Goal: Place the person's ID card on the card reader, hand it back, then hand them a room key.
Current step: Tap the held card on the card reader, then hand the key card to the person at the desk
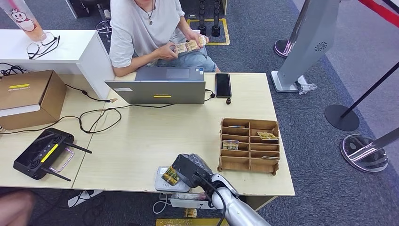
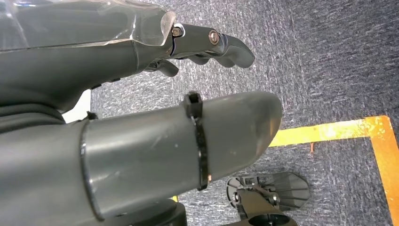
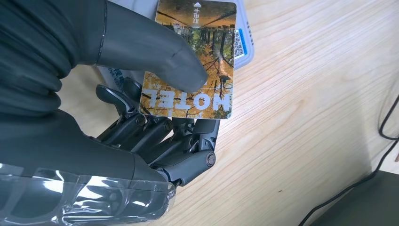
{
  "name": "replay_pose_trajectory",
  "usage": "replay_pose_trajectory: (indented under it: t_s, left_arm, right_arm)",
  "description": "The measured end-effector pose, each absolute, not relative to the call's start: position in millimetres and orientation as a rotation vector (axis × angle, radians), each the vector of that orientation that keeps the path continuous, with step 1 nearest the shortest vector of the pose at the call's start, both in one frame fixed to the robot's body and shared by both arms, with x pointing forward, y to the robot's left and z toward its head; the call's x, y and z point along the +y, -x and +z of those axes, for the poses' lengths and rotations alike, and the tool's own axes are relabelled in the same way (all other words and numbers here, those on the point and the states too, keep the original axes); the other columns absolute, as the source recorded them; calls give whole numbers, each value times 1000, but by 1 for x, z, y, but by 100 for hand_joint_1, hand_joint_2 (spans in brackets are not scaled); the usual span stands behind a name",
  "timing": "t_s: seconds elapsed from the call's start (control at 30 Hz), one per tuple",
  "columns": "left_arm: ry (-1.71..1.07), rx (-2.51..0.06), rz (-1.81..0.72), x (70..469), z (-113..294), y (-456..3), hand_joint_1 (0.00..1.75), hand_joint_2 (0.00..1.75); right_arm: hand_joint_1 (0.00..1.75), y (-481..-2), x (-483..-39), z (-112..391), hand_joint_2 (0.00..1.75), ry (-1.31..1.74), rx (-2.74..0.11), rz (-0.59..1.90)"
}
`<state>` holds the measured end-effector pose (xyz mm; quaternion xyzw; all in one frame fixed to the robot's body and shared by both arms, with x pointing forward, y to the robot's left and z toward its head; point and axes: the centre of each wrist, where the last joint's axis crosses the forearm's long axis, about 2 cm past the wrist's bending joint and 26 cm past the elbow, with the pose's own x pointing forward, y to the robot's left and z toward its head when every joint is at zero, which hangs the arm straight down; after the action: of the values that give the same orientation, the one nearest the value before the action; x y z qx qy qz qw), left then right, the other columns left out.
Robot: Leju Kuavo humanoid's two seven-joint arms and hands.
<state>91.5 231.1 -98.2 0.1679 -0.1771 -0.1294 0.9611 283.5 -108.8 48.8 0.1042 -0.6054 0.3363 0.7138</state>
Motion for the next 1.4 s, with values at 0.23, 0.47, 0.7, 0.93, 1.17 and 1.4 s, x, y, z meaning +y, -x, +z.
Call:
replay_pose_trajectory:
  t_s: [0.23,0.47,0.7,0.93,1.17,1.4]
  left_arm:
    - [-339,-361,-262,229,-97,-95,0,0]
    - [-339,-365,-261,229,-97,-97,0,0]
    - [-340,-362,-263,229,-97,-97,0,0]
    - [-341,-357,-264,229,-97,-98,0,0]
    - [-341,-354,-264,229,-97,-98,0,0]
    - [-341,-355,-264,229,-97,-98,0,0]
  right_arm:
    - [175,-284,-110,46,175,-202,-1329,766]
    - [175,-284,-111,44,175,-177,-1324,781]
    - [175,-283,-109,43,175,-97,-1333,847]
    - [175,-283,-106,43,175,-46,-1338,910]
    - [175,-283,-105,43,175,-31,-1340,929]
    - [175,-283,-104,43,175,-30,-1340,938]
